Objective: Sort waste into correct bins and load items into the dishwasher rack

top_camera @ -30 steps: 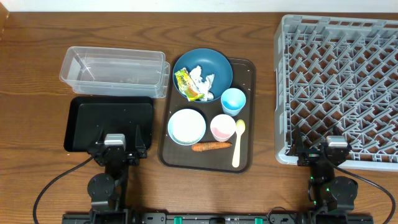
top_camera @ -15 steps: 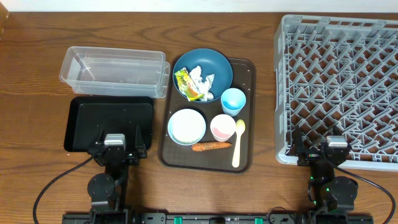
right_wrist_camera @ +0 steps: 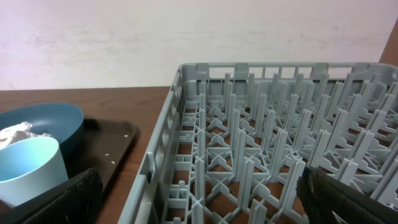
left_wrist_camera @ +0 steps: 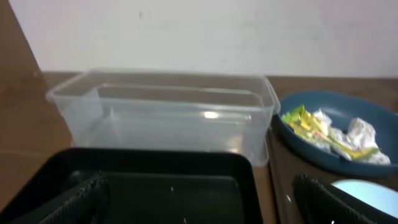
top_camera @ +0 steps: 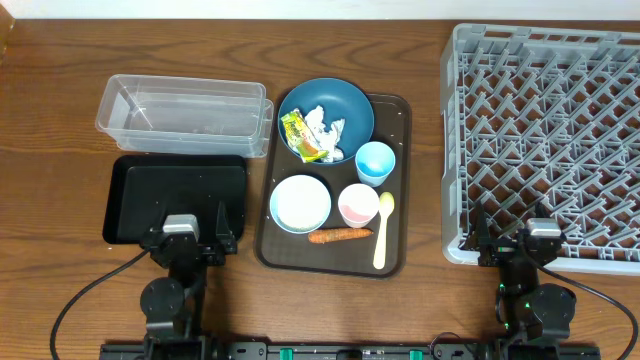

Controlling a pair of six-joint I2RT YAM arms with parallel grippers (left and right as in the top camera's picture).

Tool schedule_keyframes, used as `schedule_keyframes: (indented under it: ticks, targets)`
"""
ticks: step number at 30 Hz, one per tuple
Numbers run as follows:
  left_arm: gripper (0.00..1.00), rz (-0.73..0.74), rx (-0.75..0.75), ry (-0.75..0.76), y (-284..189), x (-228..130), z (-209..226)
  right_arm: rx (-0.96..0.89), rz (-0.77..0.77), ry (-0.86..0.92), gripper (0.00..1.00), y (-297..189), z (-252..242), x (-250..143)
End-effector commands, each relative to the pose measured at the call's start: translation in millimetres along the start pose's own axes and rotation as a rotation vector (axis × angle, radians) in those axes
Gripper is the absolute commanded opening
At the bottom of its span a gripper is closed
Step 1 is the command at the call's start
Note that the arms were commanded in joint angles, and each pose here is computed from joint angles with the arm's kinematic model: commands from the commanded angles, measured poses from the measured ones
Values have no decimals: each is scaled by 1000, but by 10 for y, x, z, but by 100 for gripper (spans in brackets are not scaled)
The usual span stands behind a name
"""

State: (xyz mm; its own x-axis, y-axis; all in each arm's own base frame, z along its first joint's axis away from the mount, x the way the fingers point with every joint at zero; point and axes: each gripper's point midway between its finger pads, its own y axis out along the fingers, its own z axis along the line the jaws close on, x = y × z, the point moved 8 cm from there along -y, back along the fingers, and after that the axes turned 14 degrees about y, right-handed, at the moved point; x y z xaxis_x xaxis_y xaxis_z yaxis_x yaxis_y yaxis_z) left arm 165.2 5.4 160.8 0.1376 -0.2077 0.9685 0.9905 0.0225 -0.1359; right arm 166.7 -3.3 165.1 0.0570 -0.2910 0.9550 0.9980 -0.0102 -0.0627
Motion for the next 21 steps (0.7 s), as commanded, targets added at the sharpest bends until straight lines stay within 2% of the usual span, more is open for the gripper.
schedule_keyframes:
  ticks: [1, 7, 14, 21]
  targets:
    - [95, 13, -19, -35, -12, 162, 24, 2, -28, 15, 99, -25, 44, 126]
    - [95, 147, -47, -42, 134, 462, 92, -14, 11, 16, 99, 12, 88, 285]
    - [96, 362, -168, -65, 519, 921, 130, -35, 107, -28, 99, 242, 214, 687]
    - [95, 727, -259, -99, 772, 1111, 159, -81, 383, -21, 99, 699, 330, 978]
